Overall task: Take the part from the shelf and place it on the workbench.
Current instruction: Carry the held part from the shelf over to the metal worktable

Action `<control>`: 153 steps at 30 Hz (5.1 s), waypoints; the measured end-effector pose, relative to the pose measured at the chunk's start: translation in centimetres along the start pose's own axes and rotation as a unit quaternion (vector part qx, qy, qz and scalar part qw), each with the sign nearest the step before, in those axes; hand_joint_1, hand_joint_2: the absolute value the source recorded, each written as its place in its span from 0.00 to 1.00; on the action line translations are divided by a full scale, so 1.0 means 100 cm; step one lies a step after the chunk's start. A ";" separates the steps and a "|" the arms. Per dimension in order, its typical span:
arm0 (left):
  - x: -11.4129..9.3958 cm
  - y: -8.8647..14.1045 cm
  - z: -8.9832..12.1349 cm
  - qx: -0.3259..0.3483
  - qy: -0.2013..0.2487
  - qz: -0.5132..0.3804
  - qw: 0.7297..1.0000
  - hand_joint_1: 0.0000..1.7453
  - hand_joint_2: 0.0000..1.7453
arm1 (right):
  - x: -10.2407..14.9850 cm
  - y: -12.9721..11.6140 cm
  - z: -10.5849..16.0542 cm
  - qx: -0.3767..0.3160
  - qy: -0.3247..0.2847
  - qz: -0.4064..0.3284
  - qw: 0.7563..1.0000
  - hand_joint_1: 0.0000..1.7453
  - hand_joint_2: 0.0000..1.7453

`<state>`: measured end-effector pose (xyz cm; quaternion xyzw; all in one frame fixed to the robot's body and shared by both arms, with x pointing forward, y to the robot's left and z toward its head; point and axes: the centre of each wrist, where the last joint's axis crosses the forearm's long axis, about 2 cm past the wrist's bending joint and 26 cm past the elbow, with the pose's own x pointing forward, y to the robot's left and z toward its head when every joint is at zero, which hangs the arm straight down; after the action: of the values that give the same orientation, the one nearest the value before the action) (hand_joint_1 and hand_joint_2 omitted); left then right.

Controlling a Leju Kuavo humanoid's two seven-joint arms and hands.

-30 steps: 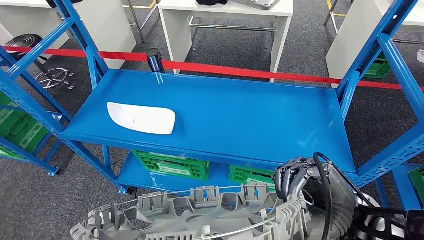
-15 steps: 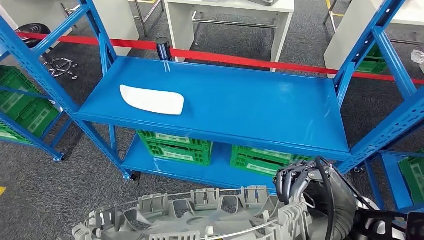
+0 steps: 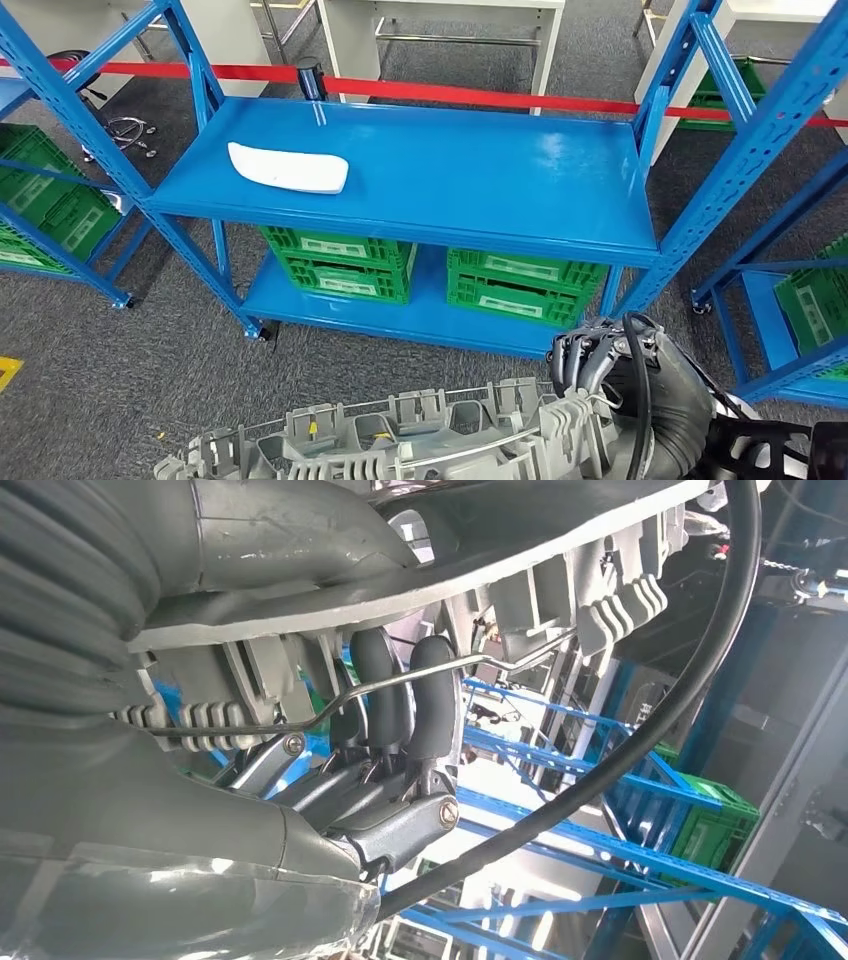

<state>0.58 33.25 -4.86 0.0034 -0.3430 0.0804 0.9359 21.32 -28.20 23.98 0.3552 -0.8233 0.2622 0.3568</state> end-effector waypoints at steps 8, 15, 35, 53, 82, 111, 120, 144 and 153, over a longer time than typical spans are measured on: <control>0.004 0.001 -0.001 0.000 -0.005 -0.007 1.000 0.00 1.00 | 0.001 0.001 0.000 0.001 -0.002 0.000 1.000 1.00 1.00; 0.006 0.000 -0.002 -0.005 -0.009 -0.008 1.000 0.00 1.00 | 0.001 0.001 0.000 0.000 0.005 0.015 1.000 1.00 1.00; 0.004 -0.003 -0.002 -0.018 -0.014 -0.025 0.999 0.00 1.00 | 0.002 0.002 0.004 0.011 0.018 0.020 1.000 1.00 1.00; 0.011 0.001 -0.007 -0.021 -0.010 -0.052 0.998 0.00 1.00 | 0.017 -0.017 -0.002 0.045 -0.046 0.052 0.997 1.00 1.00; 0.016 0.024 0.010 0.023 0.025 -0.052 0.998 0.00 1.00 | 0.022 -0.033 0.011 0.016 -0.047 0.077 0.996 1.00 1.00; 0.024 0.021 -0.004 0.010 -0.007 -0.079 0.997 0.00 1.00 | 0.018 -0.033 0.001 0.017 -0.052 0.069 0.996 1.00 1.00; 0.016 0.024 -0.002 0.009 -0.002 -0.078 0.997 0.00 1.00 | 0.017 -0.036 -0.009 0.028 -0.081 0.054 0.995 1.00 1.00; 0.021 0.021 -0.007 0.009 -0.010 -0.062 0.998 0.00 1.00 | 0.016 -0.031 -0.009 0.025 -0.097 0.061 0.993 1.00 1.00; 0.016 0.023 -0.003 0.010 -0.003 -0.064 0.998 0.00 1.00 | 0.017 -0.029 -0.011 0.026 -0.106 0.057 0.992 1.00 1.00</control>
<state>1.66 35.74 -4.20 0.0350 -0.3444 0.0236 0.9379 23.11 -29.89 26.48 0.3424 -0.8683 0.2645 0.2428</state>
